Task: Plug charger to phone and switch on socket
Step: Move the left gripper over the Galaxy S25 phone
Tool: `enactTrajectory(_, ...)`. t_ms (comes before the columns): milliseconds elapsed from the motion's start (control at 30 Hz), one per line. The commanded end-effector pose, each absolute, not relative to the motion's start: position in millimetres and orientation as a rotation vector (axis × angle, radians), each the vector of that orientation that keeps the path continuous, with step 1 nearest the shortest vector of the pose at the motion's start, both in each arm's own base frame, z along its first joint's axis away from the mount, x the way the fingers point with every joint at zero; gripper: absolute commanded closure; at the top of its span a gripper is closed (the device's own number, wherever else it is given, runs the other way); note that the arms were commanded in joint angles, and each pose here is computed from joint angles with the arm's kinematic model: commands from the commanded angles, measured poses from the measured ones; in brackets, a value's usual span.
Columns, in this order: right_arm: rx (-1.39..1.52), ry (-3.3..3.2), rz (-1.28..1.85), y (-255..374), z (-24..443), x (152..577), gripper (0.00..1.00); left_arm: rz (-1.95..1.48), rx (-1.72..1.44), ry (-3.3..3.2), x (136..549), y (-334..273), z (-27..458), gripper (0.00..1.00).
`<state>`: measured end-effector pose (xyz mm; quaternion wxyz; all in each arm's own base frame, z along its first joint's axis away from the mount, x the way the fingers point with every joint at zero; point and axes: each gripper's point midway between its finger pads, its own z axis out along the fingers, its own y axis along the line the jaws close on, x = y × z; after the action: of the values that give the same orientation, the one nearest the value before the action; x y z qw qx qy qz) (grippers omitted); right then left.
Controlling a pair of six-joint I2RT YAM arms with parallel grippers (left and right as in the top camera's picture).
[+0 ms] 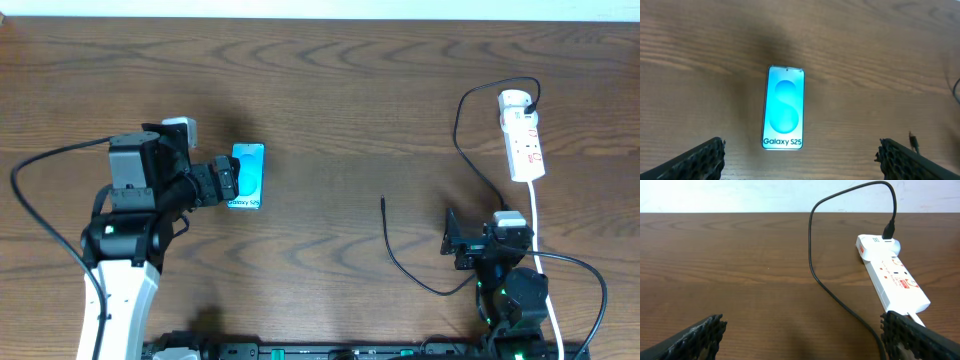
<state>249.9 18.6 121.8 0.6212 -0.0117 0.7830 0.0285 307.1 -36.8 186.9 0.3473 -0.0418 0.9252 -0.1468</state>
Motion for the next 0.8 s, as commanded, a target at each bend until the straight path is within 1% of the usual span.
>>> enactTrajectory(0,-0.033,1.799,0.054,17.4,121.6,249.7,0.01,-0.415,-0.116,2.41,311.6,-40.2,186.6,0.02)
enactTrajectory(333,-0.033,1.799,0.054,17.4,121.6,249.7,0.01,-0.412,-0.126,2.461,310.2,-39.6,182.2,0.02)
enactTrajectory(433,-0.033,1.799,0.054,17.4,121.5,249.6,0.01,-0.346,-0.165,2.524,312.4,-30.3,181.7,0.02)
enactTrajectory(567,-0.033,1.799,0.054,17.4,121.5,249.6,0.01,-0.259,-0.205,2.593,320.9,-18.6,188.2,0.02)
enactTrajectory(767,-0.034,1.799,0.055,17.5,121.5,249.6,0.01,-0.26,-0.218,2.607,344.0,-17.7,206.0,0.02)
